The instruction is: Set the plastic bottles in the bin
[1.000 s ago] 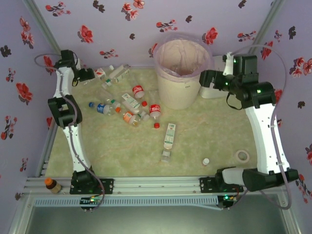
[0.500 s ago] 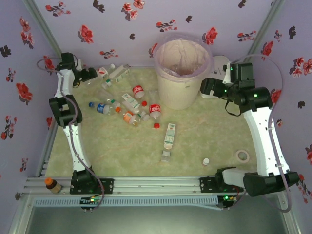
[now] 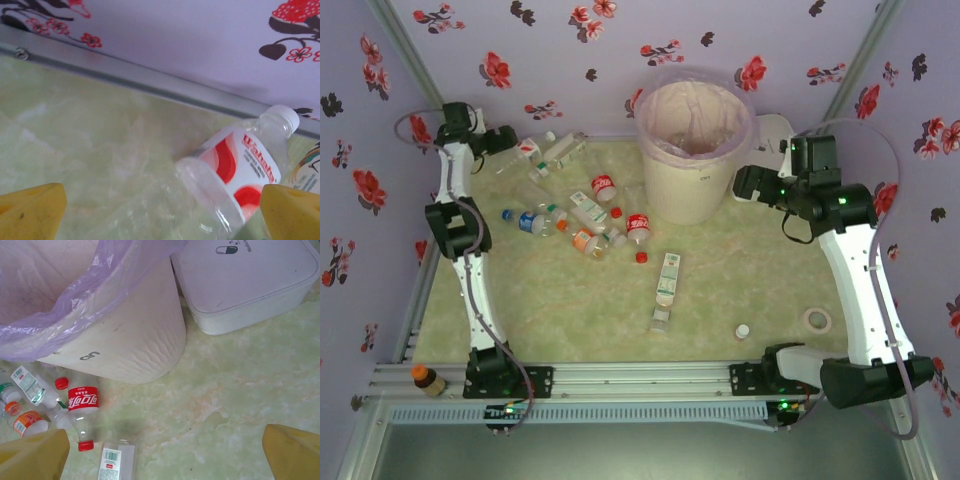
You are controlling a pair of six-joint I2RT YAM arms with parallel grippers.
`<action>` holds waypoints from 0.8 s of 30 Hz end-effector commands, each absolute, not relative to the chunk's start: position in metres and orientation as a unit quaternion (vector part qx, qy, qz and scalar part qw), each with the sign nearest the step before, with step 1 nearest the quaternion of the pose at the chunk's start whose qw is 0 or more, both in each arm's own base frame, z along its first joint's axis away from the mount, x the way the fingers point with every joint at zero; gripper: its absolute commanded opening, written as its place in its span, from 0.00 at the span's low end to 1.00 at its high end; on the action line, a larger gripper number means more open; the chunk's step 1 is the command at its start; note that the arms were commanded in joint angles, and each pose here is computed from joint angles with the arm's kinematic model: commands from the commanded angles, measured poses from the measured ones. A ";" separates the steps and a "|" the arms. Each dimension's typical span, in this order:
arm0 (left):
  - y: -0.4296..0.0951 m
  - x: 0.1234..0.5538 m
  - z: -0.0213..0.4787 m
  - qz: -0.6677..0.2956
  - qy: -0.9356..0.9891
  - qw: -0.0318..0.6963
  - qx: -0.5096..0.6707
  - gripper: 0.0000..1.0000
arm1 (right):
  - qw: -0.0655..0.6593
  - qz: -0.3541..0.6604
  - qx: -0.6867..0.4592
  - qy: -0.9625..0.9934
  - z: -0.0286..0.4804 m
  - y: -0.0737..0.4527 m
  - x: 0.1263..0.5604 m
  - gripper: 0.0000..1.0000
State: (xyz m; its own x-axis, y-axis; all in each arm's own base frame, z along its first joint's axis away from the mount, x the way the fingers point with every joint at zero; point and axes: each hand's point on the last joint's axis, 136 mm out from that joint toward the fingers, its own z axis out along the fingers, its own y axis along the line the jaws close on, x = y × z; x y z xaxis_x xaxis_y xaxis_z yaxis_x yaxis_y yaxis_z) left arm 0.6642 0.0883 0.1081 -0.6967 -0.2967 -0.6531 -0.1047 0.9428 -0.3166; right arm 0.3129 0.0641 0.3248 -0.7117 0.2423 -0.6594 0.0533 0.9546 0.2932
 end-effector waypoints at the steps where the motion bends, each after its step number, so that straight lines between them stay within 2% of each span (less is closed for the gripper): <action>1: 0.074 0.661 0.077 -0.158 0.921 0.341 -0.103 1.00 | 0.378 0.125 0.102 0.911 0.328 0.058 0.312 1.00; 9: 0.059 0.647 0.070 -0.160 0.934 0.310 -0.080 1.00 | 0.383 0.158 0.101 0.905 0.339 0.068 0.309 0.99; 20: 0.046 0.612 0.052 -0.058 0.969 0.241 -0.011 0.98 | 0.381 0.156 0.099 0.906 0.333 0.067 0.305 1.00; 24: 0.041 0.609 0.047 -0.061 0.971 0.233 -0.010 0.93 | 0.380 0.156 0.100 0.906 0.331 0.067 0.304 0.99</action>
